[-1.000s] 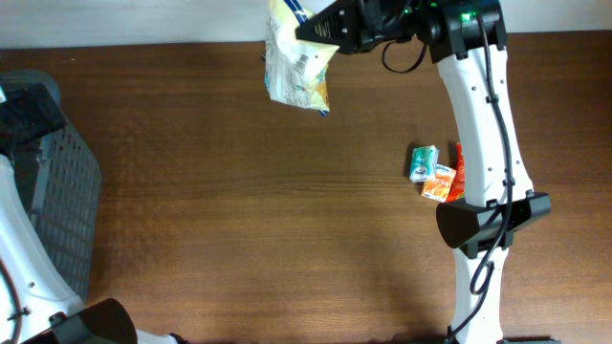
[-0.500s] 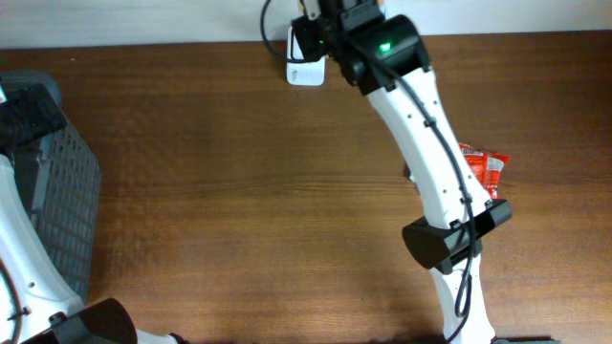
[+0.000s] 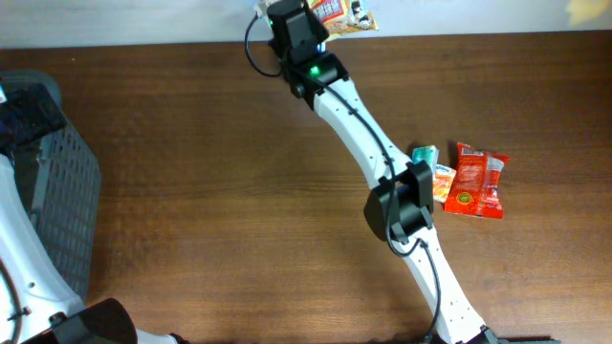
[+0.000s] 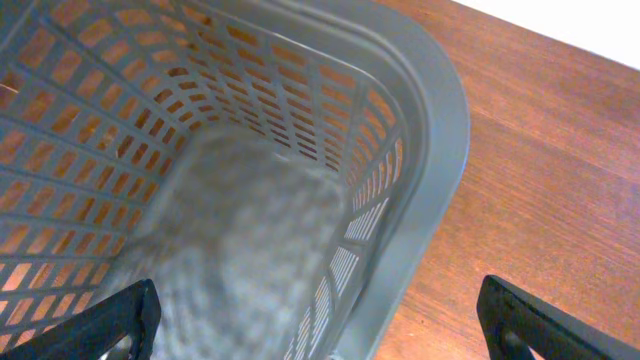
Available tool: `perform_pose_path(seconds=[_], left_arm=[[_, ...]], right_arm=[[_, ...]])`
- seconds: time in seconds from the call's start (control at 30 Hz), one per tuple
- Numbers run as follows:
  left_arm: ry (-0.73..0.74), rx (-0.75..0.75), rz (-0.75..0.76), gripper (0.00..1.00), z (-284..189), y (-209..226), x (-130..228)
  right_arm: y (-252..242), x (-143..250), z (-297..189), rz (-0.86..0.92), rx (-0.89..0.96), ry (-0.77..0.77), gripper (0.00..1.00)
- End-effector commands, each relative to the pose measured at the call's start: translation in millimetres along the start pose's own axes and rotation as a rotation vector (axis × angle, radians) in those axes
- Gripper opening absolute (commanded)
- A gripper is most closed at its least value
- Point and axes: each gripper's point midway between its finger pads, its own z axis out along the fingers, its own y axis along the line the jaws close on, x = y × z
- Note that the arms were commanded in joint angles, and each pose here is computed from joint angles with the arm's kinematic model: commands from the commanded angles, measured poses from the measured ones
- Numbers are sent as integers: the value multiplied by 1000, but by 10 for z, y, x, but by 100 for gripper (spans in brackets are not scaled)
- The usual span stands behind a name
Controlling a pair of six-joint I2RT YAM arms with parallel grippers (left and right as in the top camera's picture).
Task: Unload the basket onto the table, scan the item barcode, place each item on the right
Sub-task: 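Hold the yellow bag's barcode side in front of the white scanner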
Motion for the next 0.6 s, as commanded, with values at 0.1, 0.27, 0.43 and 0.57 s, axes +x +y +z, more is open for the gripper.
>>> perform_pose_path(seconds=[0.1, 0.27, 0.43, 0.57], left_arm=[[-4, -2, 13, 99, -13, 12, -5], [-5, -2, 13, 99, -13, 12, -6], [-5, -2, 13, 99, -14, 12, -7], [-5, -2, 13, 99, -13, 12, -6]], right_arm=[[-68, 120, 127, -27, 112, 21, 4], [-79, 133, 143, -23, 129, 22, 4], [-85, 136, 146, -22, 129, 22, 4], [-122, 214, 202, -21, 131, 35, 4]])
